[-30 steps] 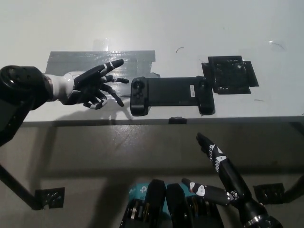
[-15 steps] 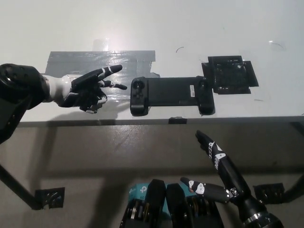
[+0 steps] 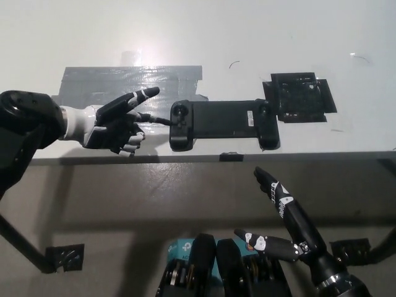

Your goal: A controller is being placed at the center of the desk near the left hand and the robot uses its left hand's index finger to press a button at the left area of the controller

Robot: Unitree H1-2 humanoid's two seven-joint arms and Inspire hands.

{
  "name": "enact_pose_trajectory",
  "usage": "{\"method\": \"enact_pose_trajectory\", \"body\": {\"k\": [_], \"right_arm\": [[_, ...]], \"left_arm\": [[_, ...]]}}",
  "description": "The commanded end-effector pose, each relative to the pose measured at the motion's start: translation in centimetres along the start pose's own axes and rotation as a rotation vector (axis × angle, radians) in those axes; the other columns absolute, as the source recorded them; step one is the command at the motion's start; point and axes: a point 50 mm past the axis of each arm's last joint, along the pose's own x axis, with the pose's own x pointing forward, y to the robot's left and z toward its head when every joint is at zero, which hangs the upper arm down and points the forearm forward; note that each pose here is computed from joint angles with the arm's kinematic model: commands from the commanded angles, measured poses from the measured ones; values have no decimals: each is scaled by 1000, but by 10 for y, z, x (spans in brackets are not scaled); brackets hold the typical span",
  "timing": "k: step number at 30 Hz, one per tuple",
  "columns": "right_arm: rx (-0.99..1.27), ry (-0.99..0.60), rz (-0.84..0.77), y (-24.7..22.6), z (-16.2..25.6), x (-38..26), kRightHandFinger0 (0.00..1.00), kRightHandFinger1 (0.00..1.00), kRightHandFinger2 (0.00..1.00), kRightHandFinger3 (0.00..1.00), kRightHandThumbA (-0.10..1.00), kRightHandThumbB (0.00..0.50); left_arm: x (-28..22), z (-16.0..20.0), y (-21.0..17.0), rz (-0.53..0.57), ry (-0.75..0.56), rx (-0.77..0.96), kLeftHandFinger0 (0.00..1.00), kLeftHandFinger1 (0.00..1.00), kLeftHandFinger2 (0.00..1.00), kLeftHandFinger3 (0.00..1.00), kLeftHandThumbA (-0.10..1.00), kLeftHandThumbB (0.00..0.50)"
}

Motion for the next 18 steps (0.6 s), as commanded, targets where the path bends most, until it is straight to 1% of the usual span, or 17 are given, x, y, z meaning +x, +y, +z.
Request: {"method": "enact_pose_trajectory", "body": {"k": [1, 3, 5, 8, 9, 12, 14, 16, 18], "right_arm": [[-16, -61, 5, -4, 15, 9, 1000, 1000, 1000, 1000, 839, 285], [-12, -59, 6, -4, 15, 9, 1000, 1000, 1000, 1000, 836, 285], [-12, -61, 7, -4, 16, 9, 1000, 1000, 1000, 1000, 833, 283], [-12, -63, 6, -4, 16, 9, 1000, 1000, 1000, 1000, 830, 281], [-12, -63, 7, -4, 16, 9, 1000, 1000, 1000, 1000, 829, 279], [-19, -63, 6, -5, 17, 9, 1000, 1000, 1000, 1000, 831, 277], [-22, -64, 8, -5, 17, 10, 1000, 1000, 1000, 1000, 836, 280], [-23, -63, 8, -6, 18, 9, 1000, 1000, 1000, 1000, 838, 279], [-25, -65, 6, -6, 18, 9, 1000, 1000, 1000, 1000, 837, 279]], "left_arm": [[-10, 34, 5, -7, -34, 50, 0, 0, 157, 1000, 1000, 490], [-8, 34, 3, -4, -30, 61, 0, 0, 179, 1000, 1000, 481], [-6, 35, 2, 7, -32, 59, 0, 0, 193, 1000, 1000, 483], [-4, 35, 2, 7, -36, 55, 0, 0, 191, 1000, 1000, 482], [-4, 35, 2, 7, -35, 55, 0, 0, 194, 1000, 1000, 474], [-2, 36, 1, 6, -31, 60, 0, 0, 215, 1000, 1000, 480], [-2, 38, 0, 25, -23, 84, 0, 0, 211, 1000, 1000, 486], [-2, 40, 0, 28, -20, 94, 0, 0, 240, 1000, 1000, 490], [-1, 43, 0, 31, -23, 96, 0, 0, 249, 1000, 1000, 487]]}}
